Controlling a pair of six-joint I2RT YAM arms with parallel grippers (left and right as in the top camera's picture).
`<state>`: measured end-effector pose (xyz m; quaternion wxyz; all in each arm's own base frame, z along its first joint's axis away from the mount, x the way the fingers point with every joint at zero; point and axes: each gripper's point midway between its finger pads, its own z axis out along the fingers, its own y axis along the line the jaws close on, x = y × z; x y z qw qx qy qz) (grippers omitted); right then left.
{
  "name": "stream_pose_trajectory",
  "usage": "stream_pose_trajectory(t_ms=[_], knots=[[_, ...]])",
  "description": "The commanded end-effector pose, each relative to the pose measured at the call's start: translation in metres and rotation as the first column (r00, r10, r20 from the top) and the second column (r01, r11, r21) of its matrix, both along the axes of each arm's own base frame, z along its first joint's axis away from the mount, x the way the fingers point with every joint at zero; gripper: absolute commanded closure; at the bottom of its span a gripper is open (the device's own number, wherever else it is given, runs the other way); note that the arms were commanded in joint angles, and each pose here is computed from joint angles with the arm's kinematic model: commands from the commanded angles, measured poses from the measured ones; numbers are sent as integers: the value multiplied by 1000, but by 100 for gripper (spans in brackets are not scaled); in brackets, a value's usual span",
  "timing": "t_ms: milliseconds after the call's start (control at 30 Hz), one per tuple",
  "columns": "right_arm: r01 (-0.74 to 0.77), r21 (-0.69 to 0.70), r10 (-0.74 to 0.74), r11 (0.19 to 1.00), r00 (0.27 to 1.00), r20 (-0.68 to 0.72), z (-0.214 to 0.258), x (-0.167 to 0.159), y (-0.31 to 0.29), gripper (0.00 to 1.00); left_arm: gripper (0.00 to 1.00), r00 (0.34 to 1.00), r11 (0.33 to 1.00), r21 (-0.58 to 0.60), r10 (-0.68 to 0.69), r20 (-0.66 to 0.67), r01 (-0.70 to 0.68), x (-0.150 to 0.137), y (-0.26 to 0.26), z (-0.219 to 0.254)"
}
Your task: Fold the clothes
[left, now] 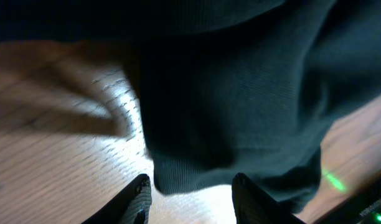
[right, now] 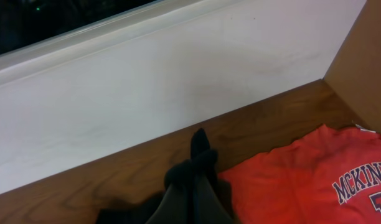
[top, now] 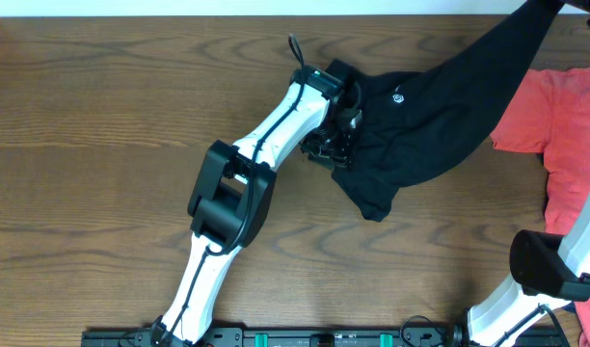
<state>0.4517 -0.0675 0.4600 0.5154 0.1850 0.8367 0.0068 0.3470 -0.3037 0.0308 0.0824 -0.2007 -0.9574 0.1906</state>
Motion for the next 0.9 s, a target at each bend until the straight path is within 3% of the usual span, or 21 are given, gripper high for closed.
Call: stream_pose_trajectory(t_ms=[0,233,267,333,433,633,733,867], knots=[[-25,-17,25,1000,1000,4,2,1,-1,99,54,999,1000,8,3,-45,-3,-6,-1,-16],[-38,-11,38,999,999,5,2,1,1,99,52,1000,1000,-15,0,-29,0,-1,-10,-28],[-38,-11,38,999,999,5,2,1,1,99,56,1000,999,-34,-2,-31,0,-1,-13,-28],[-38,-12,38,999,999,5,2,1,1,99,94,1000,998,-55,4,-29,-6,1,-19,-29],[-38,-11,38,999,999,5,2,1,1,99,94,999,998,-51,33,-16,-34,6,-20,-30],[-38,-10,38,999,999,-10,-1,0,1,99,94,988,988,120,84,132,-100,36,22,-20],[-41,-15,41,999,999,-10,-1,0,1,99,94,966,974,164,116,233,-156,56,50,13],[-41,-15,41,999,999,-11,-1,0,1,99,94,894,958,117,195,404,-261,84,87,88]])
